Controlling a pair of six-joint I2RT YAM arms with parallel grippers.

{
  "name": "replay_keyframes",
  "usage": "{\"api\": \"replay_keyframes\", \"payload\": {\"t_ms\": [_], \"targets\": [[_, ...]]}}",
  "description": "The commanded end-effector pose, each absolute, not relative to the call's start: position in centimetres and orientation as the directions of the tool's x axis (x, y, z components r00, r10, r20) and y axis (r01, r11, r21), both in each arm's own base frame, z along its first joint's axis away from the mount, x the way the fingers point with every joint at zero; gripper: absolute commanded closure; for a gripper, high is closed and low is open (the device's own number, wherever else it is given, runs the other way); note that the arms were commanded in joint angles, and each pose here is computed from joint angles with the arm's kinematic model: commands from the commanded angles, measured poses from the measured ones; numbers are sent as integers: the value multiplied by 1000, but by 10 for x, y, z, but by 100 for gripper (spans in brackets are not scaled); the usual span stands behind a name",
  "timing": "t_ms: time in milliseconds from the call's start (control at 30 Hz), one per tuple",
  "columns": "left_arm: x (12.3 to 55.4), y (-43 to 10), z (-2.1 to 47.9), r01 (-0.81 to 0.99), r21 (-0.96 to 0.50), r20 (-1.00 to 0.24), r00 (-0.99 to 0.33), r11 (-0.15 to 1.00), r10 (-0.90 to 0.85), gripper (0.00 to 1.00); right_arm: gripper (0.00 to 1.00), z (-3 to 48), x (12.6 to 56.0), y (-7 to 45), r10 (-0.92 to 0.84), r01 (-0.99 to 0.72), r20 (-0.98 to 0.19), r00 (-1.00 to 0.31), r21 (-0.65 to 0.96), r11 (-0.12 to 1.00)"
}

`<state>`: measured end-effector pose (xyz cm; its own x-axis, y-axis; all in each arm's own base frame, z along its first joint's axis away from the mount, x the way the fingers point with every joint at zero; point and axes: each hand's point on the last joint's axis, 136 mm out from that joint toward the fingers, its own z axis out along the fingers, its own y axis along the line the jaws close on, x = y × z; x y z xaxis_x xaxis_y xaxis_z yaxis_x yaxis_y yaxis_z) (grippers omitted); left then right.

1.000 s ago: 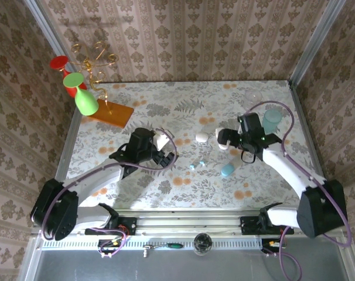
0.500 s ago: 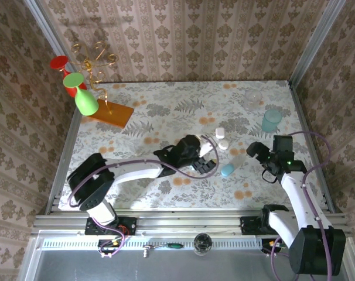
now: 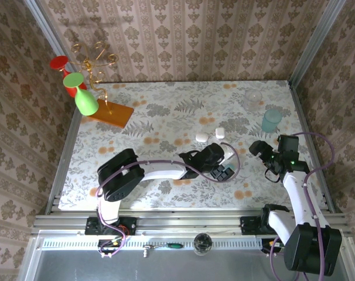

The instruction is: Insert wireless bluetooth earbuds into charging case

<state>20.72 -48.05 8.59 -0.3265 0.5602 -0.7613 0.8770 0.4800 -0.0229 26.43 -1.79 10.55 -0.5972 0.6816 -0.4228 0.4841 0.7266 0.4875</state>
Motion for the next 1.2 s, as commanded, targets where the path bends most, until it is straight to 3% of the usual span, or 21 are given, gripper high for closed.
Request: {"api": "replay_keyframes", "payload": {"t_ms": [0,400,700,867,1167], "targets": [[196,-493,81,883,-84,-744,-363,462,560,7,6,106,267,-14,672,452,-422,-608,512,730],[195,-500,45,884,-73,-684,-382,463,621,13,6,108,266,-11,655,425,-432,-620,517,743],[200,-497,26,882,-29,-661,-370,470,653,25,6,110,265,-12,654,423,-439,-617,516,745],[200,-495,23,882,-19,-654,-367,471,661,45,6,111,265,-13,653,421,-443,-614,516,746],[192,-493,51,912,-23,-735,-293,409,611,48,6,115,265,-9,643,395,-445,-623,531,750]]}}
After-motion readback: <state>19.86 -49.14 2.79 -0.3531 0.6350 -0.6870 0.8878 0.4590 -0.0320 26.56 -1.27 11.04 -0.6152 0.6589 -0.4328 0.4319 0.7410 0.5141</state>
